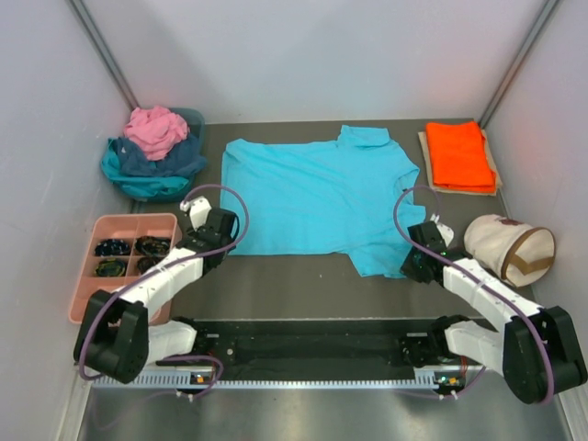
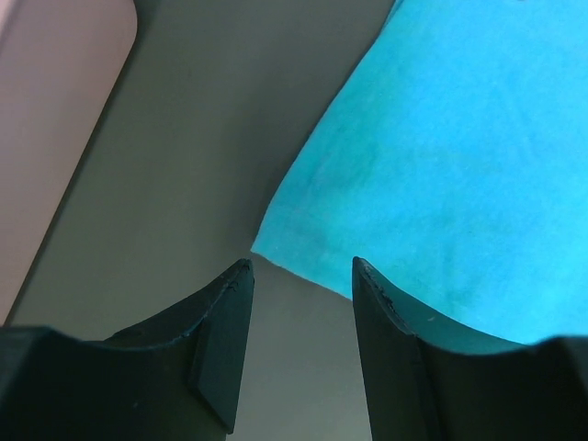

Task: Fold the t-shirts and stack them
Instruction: Flatten the tshirt out, then fold the tshirt

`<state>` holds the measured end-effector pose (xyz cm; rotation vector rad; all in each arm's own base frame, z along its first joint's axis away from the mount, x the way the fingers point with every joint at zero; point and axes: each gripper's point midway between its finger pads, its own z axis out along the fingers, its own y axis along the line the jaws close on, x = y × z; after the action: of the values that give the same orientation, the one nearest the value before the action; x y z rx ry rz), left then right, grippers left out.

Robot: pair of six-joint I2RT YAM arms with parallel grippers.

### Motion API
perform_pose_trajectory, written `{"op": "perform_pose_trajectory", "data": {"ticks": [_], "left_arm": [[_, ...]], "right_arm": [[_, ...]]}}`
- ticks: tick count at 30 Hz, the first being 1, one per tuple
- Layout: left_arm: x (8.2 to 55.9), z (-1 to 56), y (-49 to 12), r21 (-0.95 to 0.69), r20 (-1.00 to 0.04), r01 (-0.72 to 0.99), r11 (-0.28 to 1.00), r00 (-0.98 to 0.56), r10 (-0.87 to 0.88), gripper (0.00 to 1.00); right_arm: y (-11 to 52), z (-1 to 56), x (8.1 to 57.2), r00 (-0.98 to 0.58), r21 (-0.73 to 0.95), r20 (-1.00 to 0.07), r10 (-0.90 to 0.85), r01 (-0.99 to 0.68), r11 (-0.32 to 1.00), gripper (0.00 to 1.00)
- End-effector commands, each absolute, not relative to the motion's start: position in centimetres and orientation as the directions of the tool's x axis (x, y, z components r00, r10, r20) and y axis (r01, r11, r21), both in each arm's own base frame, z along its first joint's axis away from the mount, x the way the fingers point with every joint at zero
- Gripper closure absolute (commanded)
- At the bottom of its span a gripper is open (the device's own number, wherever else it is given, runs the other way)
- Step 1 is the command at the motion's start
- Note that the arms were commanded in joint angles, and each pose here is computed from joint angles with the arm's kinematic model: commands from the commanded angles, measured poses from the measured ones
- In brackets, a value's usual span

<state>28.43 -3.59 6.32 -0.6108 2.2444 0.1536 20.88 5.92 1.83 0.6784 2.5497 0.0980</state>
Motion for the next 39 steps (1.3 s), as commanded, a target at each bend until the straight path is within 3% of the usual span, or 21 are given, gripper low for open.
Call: {"op": "perform_pose_trajectory", "data": {"ticks": [1, 19, 39], "left_arm": [[27.6, 4.9, -2.7, -0.053, -0.708, -0.541, 0.840, -0.573, -0.414, 0.48], [27.5, 2.7, -0.6, -0.051, -0.643, -0.618, 0.784, -0.580, -0.500, 0.55], [28.6, 5.4, -1.0, -0.109, -0.674, -0.588, 0.801, -0.549, -0.494, 0.57]], "right_arm": [[6.6, 2.4, 21.7, -0.751, 0.220, -0.464, 0.469, 0.416, 0.883, 1.00], [7.2, 2.4, 22.2, -0.763, 0.232, -0.455, 0.459, 0.396, 0.888, 1.00], [7.5, 1.8, 22.4, -0.777, 0.228, -0.435, 0.455, 0.394, 0.890, 1.00]]}}
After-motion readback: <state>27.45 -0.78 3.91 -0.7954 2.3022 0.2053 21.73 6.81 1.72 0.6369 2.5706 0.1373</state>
